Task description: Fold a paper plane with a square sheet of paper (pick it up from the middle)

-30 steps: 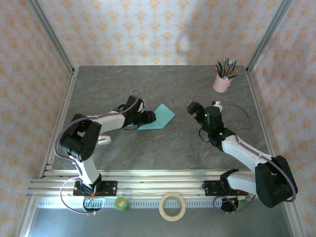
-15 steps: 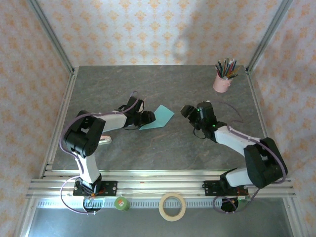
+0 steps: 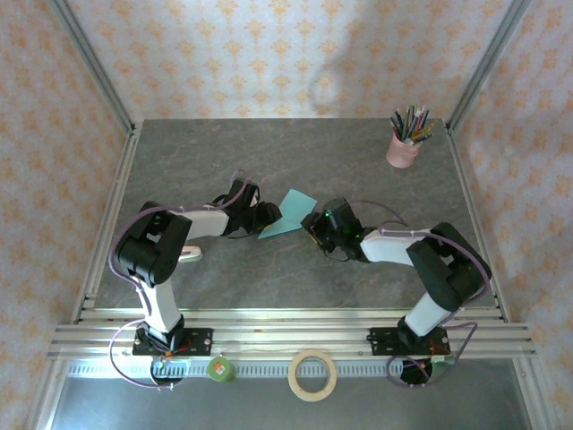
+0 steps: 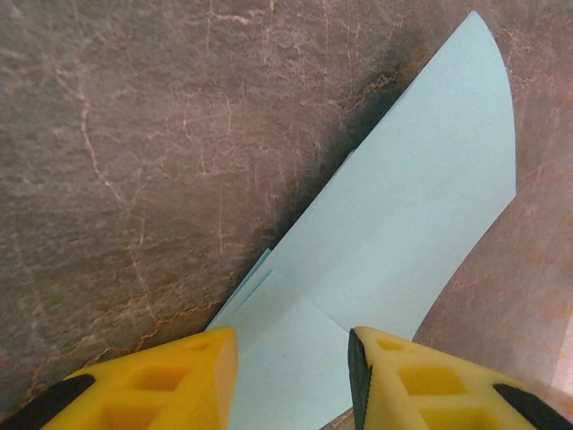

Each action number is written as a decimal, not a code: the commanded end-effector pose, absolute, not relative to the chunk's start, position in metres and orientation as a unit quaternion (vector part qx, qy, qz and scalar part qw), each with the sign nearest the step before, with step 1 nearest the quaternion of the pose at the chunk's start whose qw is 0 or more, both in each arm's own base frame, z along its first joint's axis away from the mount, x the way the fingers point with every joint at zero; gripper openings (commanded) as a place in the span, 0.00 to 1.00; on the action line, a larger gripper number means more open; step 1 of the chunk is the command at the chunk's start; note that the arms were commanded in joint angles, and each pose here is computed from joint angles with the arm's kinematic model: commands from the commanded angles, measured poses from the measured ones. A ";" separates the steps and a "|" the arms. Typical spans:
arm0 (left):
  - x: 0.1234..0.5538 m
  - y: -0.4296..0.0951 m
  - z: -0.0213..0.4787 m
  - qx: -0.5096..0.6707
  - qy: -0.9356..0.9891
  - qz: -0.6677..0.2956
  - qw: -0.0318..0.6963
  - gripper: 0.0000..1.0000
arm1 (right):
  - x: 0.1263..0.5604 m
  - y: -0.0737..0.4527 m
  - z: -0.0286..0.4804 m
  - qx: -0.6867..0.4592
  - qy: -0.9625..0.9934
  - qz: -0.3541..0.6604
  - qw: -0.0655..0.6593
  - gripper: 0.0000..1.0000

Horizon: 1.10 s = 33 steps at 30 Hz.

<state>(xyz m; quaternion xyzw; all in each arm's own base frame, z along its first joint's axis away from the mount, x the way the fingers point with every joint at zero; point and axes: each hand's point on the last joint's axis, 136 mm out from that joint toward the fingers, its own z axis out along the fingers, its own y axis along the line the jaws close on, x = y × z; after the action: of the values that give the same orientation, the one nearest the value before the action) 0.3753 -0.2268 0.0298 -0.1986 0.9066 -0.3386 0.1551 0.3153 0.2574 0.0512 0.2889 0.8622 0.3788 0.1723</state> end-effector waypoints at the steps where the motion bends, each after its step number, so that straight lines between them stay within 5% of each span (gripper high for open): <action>1: 0.366 -0.218 0.017 -0.222 0.910 -0.323 0.136 0.42 | 0.326 0.267 0.062 0.320 0.833 0.415 0.177 0.40; 33: 0.368 -0.217 0.020 -0.216 0.914 -0.316 0.137 0.42 | 0.334 0.287 0.040 0.319 0.827 0.437 0.151 0.26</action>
<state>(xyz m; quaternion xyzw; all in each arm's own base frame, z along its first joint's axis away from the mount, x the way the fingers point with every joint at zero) 0.3751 -0.2264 0.0294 -0.2072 0.9052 -0.3386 0.1517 0.3250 0.2795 0.0326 0.3267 0.8329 0.4247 0.1383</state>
